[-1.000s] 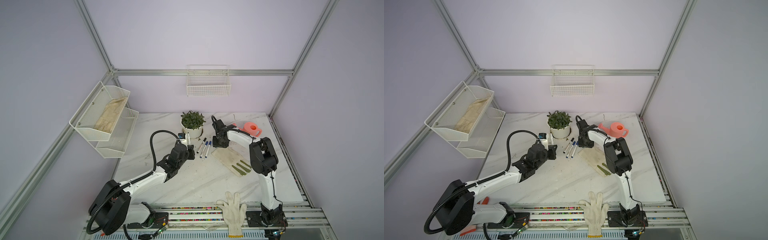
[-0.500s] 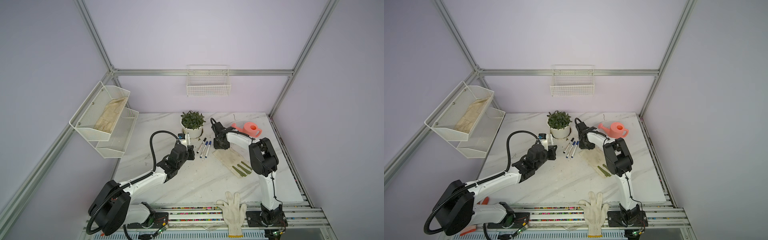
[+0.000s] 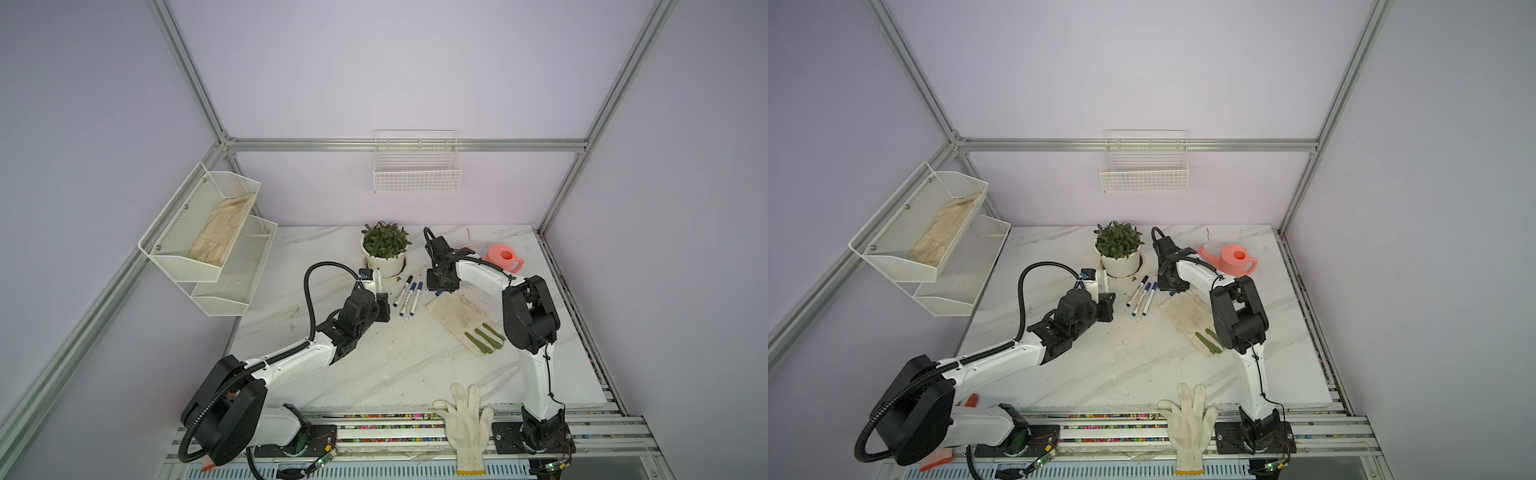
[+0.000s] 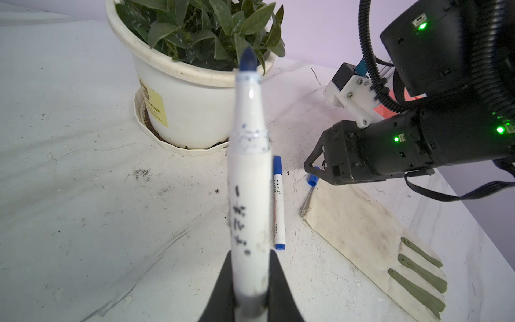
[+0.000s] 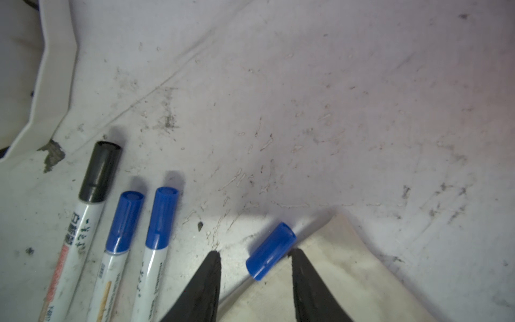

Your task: Insert the pens into the pen caps

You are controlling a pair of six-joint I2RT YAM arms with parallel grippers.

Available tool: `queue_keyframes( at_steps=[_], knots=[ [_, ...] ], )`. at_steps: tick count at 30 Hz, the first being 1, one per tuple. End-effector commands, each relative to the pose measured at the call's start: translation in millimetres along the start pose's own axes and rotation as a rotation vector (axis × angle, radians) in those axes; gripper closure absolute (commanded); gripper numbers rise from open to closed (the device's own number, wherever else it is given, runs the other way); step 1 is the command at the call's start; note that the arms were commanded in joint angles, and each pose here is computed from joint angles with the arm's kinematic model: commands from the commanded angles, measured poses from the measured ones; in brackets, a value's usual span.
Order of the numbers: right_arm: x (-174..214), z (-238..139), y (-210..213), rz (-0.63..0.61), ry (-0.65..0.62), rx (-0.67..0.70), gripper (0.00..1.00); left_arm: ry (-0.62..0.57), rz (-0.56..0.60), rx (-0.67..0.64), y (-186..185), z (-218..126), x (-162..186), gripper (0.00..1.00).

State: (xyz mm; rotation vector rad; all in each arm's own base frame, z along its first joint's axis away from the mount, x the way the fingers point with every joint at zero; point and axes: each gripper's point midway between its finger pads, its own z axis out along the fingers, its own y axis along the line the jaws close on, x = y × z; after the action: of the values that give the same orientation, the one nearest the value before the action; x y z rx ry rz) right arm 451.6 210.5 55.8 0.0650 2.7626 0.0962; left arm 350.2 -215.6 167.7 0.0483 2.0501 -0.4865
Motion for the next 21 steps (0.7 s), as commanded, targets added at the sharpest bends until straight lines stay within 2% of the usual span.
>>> queue_keyframes(
  at_steps=[1, 21],
  knots=[
    [4.5, 1.9, -7.6, 0.039, 0.028, -0.003, 0.56, -0.044, 0.013, 0.030, -9.9, -3.2, -16.2, 1.00],
    [31.1, 26.8, -14.7, -0.002, 0.086, 0.033, 0.65, -0.035, -0.012, 0.027, -7.0, -3.2, -8.9, 1.00]
  ],
)
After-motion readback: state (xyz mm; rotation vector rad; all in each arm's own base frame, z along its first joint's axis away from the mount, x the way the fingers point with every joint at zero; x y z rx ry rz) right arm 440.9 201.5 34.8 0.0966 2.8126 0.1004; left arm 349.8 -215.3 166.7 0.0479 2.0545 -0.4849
